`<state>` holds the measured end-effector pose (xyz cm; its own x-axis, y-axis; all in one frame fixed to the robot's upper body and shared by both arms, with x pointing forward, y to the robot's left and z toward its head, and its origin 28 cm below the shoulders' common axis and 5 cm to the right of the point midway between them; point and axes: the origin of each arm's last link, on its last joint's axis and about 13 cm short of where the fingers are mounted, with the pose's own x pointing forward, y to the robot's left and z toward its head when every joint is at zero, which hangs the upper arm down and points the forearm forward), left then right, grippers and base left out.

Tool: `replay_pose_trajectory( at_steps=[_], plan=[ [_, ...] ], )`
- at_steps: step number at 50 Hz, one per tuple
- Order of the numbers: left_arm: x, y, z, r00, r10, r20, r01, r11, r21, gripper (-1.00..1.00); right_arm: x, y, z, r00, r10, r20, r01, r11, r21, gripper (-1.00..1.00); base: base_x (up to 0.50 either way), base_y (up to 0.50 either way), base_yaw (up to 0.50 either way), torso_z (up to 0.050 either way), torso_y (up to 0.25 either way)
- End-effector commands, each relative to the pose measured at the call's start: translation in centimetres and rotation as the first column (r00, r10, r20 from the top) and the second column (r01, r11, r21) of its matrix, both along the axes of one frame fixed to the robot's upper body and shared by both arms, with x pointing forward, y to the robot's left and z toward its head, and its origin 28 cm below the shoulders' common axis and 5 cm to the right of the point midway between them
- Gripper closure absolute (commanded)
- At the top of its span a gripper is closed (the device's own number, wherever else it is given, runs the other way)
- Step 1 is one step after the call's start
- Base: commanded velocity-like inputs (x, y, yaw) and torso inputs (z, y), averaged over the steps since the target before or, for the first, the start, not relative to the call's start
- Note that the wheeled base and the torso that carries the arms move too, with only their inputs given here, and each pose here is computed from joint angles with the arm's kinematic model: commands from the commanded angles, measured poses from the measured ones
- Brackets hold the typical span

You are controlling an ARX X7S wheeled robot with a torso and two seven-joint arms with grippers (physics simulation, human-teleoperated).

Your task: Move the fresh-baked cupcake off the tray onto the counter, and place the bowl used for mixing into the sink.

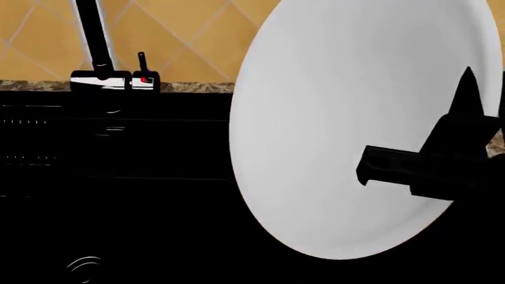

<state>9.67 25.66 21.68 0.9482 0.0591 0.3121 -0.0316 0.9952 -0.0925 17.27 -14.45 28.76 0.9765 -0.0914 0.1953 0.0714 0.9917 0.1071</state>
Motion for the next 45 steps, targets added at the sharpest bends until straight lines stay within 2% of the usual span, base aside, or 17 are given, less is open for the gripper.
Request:
replay_pose_trajectory(
  at_steps=[1,4,11,18,19,24,31,33,36,37,45],
  plan=[
    [-0.1,0.0,0.0,1.0,0.004,-0.001,-0.004,1.0,-0.001,-1.0,0.3,-0.2,-0.2,1.0,-0.005,0.004,0.005,1.0,0.013,1.0,0.35,0.5,0.0,0.0,0.0],
    [-0.1,0.0,-0.1,1.0,0.008,-0.001,-0.008,1.0,0.0,-1.0,0.6,-0.4,-0.5,1.0,-0.007,-0.004,0.007,1.0,0.028,1.0,0.35,0.48,0.0,0.0,0.0],
    [-0.1,0.0,0.0,1.0,0.011,0.006,-0.011,1.0,-0.003,-1.0,0.6,-0.4,-0.5,1.0,-0.009,-0.006,0.009,1.0,0.007,1.0,0.38,0.42,0.0,0.0,0.001],
    [-0.1,0.0,-0.2,1.0,0.009,0.0,-0.009,1.0,0.0,-1.0,0.7,-0.6,-1.0,1.0,-0.003,-0.007,0.004,0.999,0.038,1.0,0.38,0.42,0.0,0.0,0.003],
    [-0.1,0.0,-0.1,1.0,0.009,0.0,-0.009,1.0,-0.001,-1.0,0.8,-0.7,-1.2,1.0,-0.005,-0.006,0.005,0.997,0.076,1.0,0.0,0.0,0.0,0.0,0.0],
    [-0.1,0.0,0.0,1.0,0.01,0.0,-0.01,1.0,0.0,-1.0,0.9,-0.7,-1.5,1.0,0.011,-0.009,-0.011,0.997,0.081,1.0,0.0,0.0,0.0,0.0,0.0],
    [0.0,-0.1,0.1,1.0,0.004,-0.002,-0.004,1.0,0.001,-1.0,1.6,-0.6,-3.6,0.994,0.069,-0.081,-0.054,0.983,0.176,1.0,0.0,0.0,0.0,0.0,0.0],
    [0.0,-0.1,0.1,1.0,0.004,-0.001,-0.004,1.0,0.002,-1.0,1.6,-0.5,-3.8,0.994,0.075,-0.085,-0.059,0.982,0.181,1.0,0.0,0.0,0.0,0.0,0.0],
    [0.0,-0.1,0.1,1.0,0.001,-0.003,-0.001,1.0,0.0,-1.0,1.8,-0.4,-4.3,0.99,0.108,-0.095,-0.083,0.968,0.236,1.0,0.0,0.0,0.0,0.0,0.003],
    [0.0,-0.1,0.1,1.0,0.003,-0.003,-0.003,1.0,-0.002,-1.0,2.2,-0.4,-4.8,0.985,0.138,-0.104,-0.104,0.954,0.281,1.0,0.0,0.0,0.0,0.0,0.0],
    [0.0,0.0,0.0,1.0,0.005,-0.002,-0.005,1.0,0.001,-1.0,3.5,0.4,-6.7,0.964,0.213,-0.159,-0.149,0.929,0.34,1.0,0.0,0.0,0.0,0.0,0.0]
  ],
)
